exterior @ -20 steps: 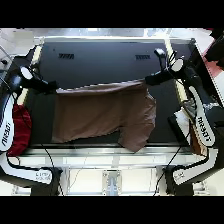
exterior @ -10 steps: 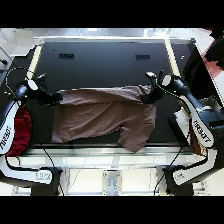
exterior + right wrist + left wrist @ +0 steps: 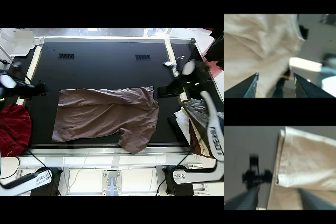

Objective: Fold the shirts.

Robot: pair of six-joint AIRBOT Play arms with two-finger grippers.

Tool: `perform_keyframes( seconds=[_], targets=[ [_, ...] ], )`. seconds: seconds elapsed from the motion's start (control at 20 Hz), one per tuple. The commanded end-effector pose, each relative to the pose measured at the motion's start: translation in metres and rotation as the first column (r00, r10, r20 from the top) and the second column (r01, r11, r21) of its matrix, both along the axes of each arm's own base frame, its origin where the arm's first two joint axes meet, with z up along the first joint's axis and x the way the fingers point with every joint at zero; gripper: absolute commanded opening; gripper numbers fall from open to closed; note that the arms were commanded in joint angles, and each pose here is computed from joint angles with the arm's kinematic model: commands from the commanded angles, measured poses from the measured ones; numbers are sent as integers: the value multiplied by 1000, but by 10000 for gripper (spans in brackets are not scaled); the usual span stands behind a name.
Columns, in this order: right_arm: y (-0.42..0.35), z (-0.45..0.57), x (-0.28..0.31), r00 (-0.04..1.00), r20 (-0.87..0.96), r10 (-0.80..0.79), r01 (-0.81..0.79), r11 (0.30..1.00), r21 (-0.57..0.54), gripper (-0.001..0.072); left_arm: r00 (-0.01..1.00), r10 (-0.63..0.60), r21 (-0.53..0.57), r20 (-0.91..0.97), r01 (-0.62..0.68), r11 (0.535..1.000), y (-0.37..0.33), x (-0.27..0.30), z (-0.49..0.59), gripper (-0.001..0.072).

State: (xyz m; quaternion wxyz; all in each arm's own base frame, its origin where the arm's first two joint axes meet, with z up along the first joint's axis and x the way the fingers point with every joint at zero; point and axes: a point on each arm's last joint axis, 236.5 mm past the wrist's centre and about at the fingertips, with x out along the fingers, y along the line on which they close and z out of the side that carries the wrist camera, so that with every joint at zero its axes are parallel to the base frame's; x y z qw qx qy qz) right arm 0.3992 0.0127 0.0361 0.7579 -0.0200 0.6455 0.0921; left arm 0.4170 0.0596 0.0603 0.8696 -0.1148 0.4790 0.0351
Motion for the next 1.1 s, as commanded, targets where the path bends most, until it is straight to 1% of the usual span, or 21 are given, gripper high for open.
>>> perform_keyframes(
  seconds=[0.0,0.1,0.15,0.2,0.3,0.35,0.4,0.45,0.5,0.55,0.65,0.7,0.85,1.05],
  targets=[
    [-38,66,-52,996,0,-88,88,996,-29,509,994,37,35,101,-41,999,12,-44,70,702],
    [-44,82,-86,992,-11,-125,124,992,-10,510,997,51,86,51,-55,995,17,-90,72,702],
    [-40,83,-98,991,11,-136,136,991,20,510,997,68,110,42,-72,991,20,-111,63,702],
    [-35,78,-106,988,37,-150,148,988,51,510,995,99,115,31,-102,988,21,-132,50,702],
    [-16,50,-126,981,57,-184,175,976,130,510,979,203,77,37,-205,976,19,-169,15,701],
    [-4,30,-132,969,49,-242,229,955,189,510,963,261,52,68,-265,963,20,-178,3,702],
    [14,7,-138,951,6,-309,296,917,269,511,936,335,1,103,-337,941,20,-183,-7,701],
    [33,-15,-149,936,-77,-342,347,873,342,511,906,406,-62,118,-401,914,17,-186,-14,701],
    [53,-36,-162,922,-173,-345,386,830,402,511,896,432,-102,106,-423,900,12,-190,-21,701],
    [72,-56,-176,901,-269,-340,429,784,448,512,898,433,-127,79,-422,898,5,-193,-29,701],
    [91,-90,-202,855,-402,-328,499,730,467,512,902,430,-159,44,-419,894,-3,-193,-35,701],
    [94,-102,-214,837,-444,-319,517,726,454,512,902,430,-167,31,-419,892,-4,-192,-38,701],
    [101,-124,-236,793,-533,-294,549,723,419,512,904,427,-215,-15,-420,882,-13,-187,-46,701],
    [114,-145,-232,799,-531,-282,530,747,400,511,904,424,-259,-65,-425,867,-22,-183,-54,701]
  ],
)
